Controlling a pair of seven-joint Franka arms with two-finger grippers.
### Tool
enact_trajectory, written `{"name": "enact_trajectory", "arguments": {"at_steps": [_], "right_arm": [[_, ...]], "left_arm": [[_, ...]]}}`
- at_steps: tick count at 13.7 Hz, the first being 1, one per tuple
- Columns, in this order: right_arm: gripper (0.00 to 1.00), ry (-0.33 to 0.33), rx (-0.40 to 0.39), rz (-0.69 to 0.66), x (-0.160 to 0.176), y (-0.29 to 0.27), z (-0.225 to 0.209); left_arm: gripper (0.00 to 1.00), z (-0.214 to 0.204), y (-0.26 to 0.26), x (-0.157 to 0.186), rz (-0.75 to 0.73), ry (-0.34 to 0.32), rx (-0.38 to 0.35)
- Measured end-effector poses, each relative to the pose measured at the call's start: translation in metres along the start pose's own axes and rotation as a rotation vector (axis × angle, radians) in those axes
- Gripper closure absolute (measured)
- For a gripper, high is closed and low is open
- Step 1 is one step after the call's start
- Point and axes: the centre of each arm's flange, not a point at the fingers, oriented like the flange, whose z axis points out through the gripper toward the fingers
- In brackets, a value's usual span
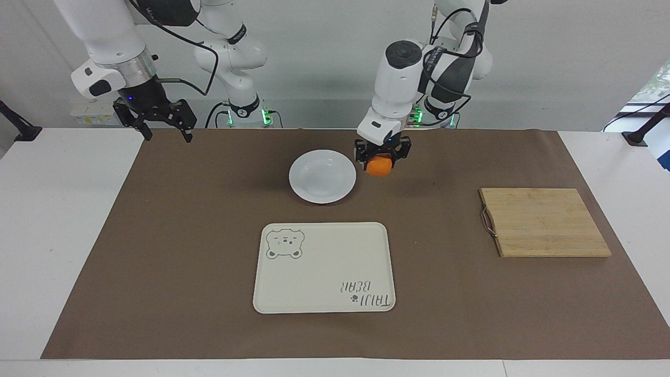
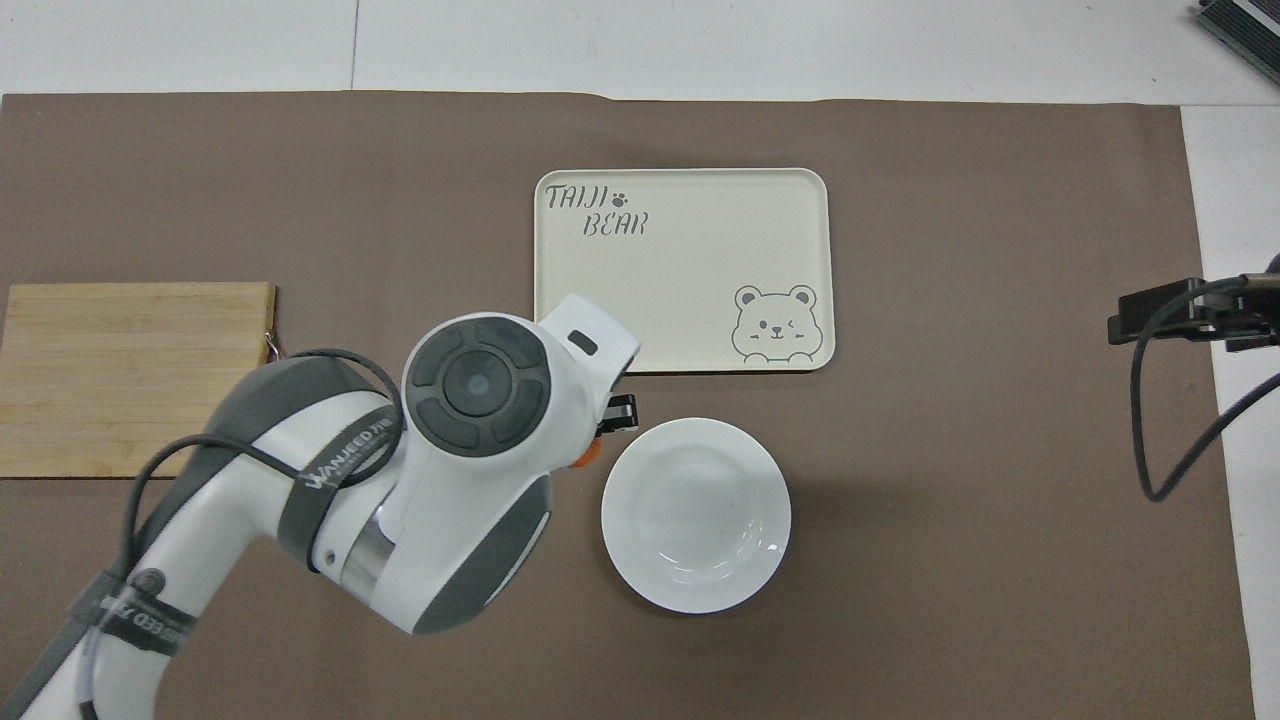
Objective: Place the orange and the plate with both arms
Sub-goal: 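Lower the orange onto the white plate and open the left gripper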
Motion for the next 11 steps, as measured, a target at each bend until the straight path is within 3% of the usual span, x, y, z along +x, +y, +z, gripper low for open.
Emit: {"name": "enact_trajectory", "arguments": {"at_steps": [11], "right_arm": [[0.00,0.000,0.000,0.000,0.000,0.000,0.000]], "left_arm": [[0.22,0.093,0.092,-0.079,0.074,0.015,-0.034]]}}
